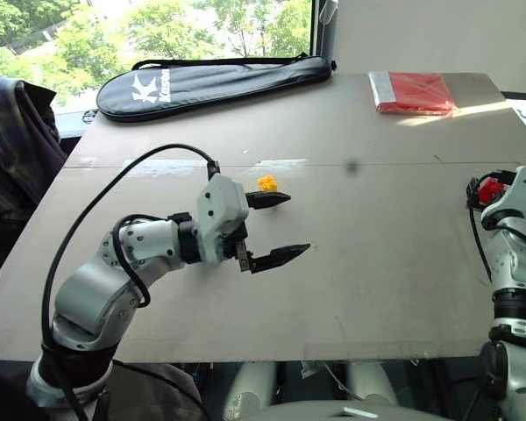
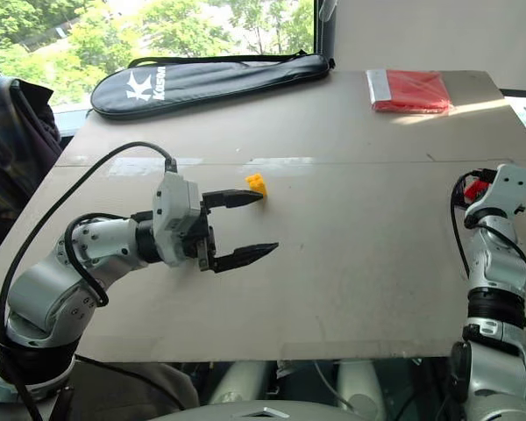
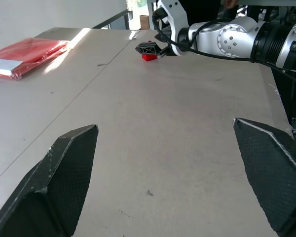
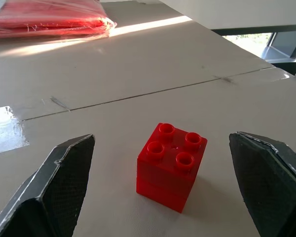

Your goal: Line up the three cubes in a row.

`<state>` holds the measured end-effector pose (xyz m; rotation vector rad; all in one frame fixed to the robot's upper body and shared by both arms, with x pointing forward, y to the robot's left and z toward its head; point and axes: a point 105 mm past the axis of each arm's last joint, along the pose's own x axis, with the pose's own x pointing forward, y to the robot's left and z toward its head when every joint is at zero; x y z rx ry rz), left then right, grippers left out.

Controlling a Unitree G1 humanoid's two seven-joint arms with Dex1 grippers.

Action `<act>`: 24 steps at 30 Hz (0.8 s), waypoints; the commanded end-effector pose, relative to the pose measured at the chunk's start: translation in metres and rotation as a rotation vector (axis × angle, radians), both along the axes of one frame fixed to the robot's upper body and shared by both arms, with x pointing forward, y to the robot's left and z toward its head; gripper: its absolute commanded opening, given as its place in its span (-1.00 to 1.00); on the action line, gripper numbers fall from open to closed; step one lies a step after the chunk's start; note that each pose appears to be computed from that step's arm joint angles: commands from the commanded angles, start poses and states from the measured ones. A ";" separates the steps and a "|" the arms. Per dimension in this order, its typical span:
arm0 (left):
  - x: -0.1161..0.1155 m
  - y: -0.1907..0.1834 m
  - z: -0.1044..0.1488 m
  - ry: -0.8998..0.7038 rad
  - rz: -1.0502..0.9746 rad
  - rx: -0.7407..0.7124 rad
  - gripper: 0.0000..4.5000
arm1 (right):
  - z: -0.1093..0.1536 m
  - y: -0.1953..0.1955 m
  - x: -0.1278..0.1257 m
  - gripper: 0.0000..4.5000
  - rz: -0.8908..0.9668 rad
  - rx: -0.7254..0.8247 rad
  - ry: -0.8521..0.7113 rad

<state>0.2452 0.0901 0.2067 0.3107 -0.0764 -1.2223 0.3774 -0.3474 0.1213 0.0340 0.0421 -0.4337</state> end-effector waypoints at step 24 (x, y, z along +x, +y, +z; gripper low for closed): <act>-0.003 0.004 -0.004 -0.018 0.055 0.006 1.00 | 0.005 0.032 0.014 -0.44 0.383 -0.076 -0.071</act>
